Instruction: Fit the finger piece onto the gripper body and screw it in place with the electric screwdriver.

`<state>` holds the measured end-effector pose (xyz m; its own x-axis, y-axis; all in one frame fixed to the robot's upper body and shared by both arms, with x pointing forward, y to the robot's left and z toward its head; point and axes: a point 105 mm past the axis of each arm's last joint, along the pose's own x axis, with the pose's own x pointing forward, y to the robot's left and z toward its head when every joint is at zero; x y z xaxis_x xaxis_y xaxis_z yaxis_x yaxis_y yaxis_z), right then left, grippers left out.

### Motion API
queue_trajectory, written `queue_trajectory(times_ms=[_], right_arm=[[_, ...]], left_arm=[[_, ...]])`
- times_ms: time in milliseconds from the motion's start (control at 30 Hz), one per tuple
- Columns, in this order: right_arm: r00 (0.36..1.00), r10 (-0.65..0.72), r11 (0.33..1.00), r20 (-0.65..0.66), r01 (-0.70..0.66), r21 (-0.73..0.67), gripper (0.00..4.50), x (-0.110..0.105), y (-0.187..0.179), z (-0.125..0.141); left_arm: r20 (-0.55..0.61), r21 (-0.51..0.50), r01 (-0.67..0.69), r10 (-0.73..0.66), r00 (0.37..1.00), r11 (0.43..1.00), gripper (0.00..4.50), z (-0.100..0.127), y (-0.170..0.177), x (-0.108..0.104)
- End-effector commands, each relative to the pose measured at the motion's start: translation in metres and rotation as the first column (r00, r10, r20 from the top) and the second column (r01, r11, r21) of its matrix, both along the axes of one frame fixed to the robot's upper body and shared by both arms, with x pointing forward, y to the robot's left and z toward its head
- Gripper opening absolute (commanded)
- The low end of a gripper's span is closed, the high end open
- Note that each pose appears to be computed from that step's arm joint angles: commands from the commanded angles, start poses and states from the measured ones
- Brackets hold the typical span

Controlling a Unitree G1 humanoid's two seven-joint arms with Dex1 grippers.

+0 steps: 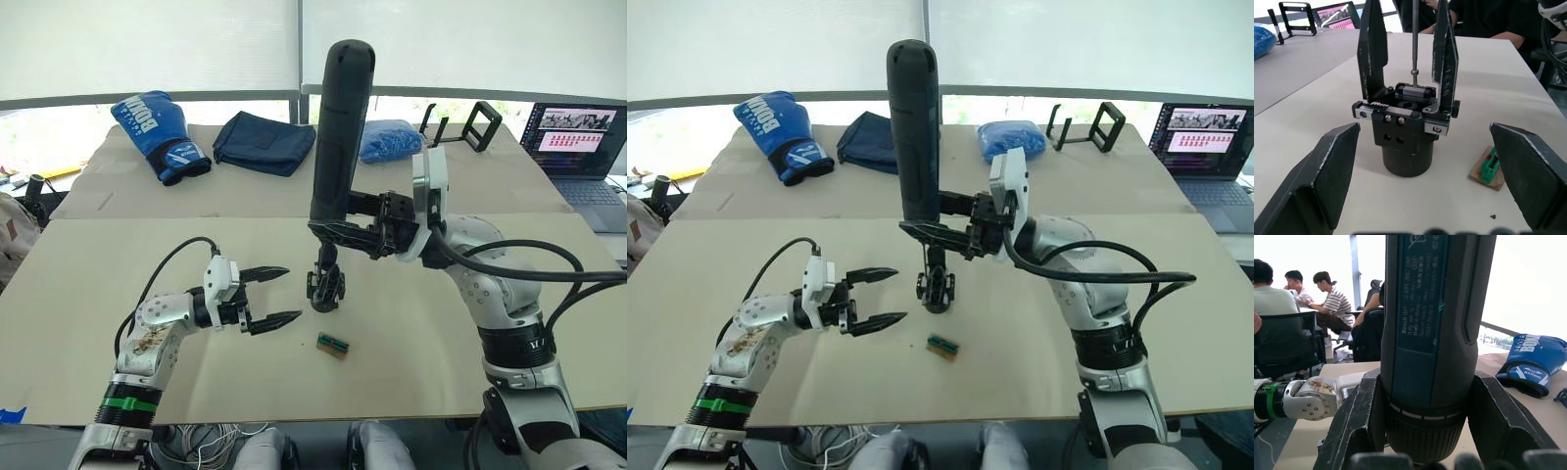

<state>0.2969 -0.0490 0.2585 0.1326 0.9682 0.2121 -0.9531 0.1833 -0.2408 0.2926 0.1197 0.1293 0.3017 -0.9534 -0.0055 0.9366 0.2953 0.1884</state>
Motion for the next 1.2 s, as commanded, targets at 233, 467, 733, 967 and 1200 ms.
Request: queue_trajectory(times_ms=[233, 467, 733, 967, 1200], right_arm=[[0.998, 0.030, 0.999, 0.057, -0.033, 0.039, 1.94, -0.010, 0.000, 0.010], [0.998, 0.027, 0.999, 0.057, -0.030, 0.045, 1.94, -0.010, 0.002, 0.010], [0.998, 0.027, 0.999, 0.053, -0.029, 0.039, 1.94, -0.009, 0.002, 0.008], [0.998, 0.028, 0.999, 0.055, -0.030, 0.033, 1.94, -0.010, 0.003, 0.010], [0.998, 0.023, 0.999, 0.050, -0.025, 0.028, 1.94, -0.011, 0.003, 0.009]], left_arm=[[0.020, 0.004, 0.015, -0.015, 1.000, 1.000, 4.50, 0.004, -0.006, -0.003], [0.012, 0.010, 0.017, -0.017, 1.000, 1.000, 4.50, 0.001, -0.007, -0.004], [0.007, 0.017, 0.016, -0.016, 1.000, 1.000, 4.50, -0.002, -0.006, -0.004], [-0.007, 0.020, 0.017, -0.017, 1.000, 1.000, 4.50, -0.005, -0.006, -0.005], [-0.008, 0.021, 0.020, -0.020, 1.000, 1.000, 4.50, -0.006, -0.008, -0.005]])
